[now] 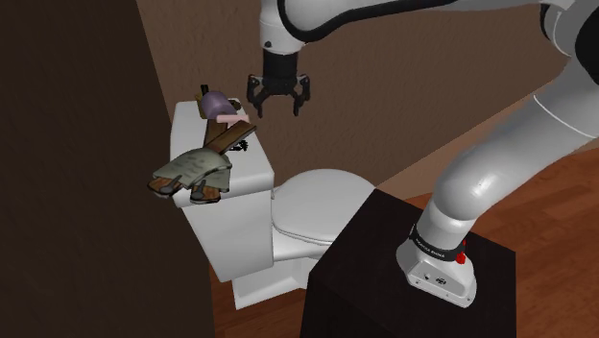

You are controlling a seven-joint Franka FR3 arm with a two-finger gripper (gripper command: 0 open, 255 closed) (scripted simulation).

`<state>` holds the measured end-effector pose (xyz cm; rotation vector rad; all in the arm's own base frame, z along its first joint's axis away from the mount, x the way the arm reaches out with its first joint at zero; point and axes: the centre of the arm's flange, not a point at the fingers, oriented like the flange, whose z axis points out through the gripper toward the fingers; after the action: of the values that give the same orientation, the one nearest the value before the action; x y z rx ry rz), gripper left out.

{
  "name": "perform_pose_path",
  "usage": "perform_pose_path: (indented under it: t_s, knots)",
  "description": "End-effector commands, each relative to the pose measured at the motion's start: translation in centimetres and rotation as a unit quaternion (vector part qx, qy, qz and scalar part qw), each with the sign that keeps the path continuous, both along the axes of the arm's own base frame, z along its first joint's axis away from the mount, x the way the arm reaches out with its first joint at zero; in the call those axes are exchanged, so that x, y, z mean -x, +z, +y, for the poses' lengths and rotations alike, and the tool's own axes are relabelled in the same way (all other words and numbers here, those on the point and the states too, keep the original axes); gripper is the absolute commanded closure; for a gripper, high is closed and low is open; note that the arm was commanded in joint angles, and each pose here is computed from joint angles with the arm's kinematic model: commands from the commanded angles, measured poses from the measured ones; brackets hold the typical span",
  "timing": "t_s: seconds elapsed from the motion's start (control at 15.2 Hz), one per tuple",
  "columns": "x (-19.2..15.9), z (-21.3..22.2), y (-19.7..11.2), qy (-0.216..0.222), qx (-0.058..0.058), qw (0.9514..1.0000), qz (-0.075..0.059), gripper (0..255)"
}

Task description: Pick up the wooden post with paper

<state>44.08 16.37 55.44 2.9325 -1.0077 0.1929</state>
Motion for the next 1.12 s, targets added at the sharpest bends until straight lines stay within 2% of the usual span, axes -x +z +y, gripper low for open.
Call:
perform_pose_path:
  t_s: [0.0, 0.13, 0.33, 0.4, 0.86, 0.99, 1.06]
  knots:
    - [-2.1, 1.2, -0.8, -0.043, 0.002, 0.9991, -0.006, 0]
    - [-4.5, 2.4, -1.5, -0.081, 0.006, 0.9966, -0.012, 0]
    - [-8.1, 3.9, -2.5, -0.138, 0.011, 0.9901, -0.020, 0]
    - [-8.6, 4.0, -2.6, -0.145, 0.012, 0.9891, -0.021, 0]
    - [-8.6, 4.0, -6.6, -0.145, 0.012, 0.9891, -0.021, 0]
    - [-8.5, 4.0, -6.6, -0.145, 0.012, 0.9891, -0.021, 0]
    - [-8.6, 4.0, -6.6, -0.145, 0.012, 0.9891, -0.021, 255]
